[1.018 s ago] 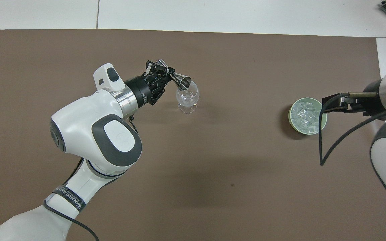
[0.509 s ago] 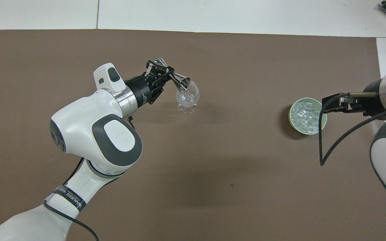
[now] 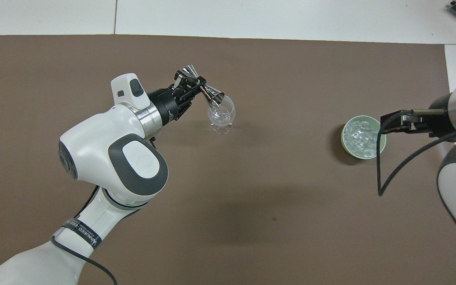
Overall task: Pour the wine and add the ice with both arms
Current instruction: 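Hold the metal cup tipped over the wine glass with the left gripper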
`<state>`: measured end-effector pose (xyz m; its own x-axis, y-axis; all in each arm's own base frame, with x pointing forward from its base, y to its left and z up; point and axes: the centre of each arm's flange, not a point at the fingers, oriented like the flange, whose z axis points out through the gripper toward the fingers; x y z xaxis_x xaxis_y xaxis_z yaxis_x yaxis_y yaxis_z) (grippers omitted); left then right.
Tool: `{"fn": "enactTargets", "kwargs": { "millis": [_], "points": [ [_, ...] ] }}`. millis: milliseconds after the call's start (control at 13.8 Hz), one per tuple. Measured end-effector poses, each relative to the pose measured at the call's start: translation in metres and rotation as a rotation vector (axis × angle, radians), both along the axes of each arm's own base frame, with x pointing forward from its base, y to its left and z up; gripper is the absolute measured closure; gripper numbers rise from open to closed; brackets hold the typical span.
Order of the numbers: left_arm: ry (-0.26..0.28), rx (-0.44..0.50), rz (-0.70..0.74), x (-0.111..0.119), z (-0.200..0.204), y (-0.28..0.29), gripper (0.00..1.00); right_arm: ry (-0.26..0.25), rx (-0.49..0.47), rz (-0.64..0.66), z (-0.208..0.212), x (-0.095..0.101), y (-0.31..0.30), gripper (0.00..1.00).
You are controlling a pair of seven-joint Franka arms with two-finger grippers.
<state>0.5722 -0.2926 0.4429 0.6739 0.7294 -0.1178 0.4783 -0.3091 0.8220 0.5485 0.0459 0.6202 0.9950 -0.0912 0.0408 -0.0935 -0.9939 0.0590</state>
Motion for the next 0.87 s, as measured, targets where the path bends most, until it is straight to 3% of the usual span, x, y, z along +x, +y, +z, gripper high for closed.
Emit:
{"fn": "enactTargets", "kwargs": {
  "millis": [873],
  "points": [
    [-0.069, 0.070, -0.057, 0.0051, 0.0007, -0.0098, 0.78, 0.000, 0.000, 0.000, 0.0000, 0.0000, 0.0000, 0.00]
  ]
}}
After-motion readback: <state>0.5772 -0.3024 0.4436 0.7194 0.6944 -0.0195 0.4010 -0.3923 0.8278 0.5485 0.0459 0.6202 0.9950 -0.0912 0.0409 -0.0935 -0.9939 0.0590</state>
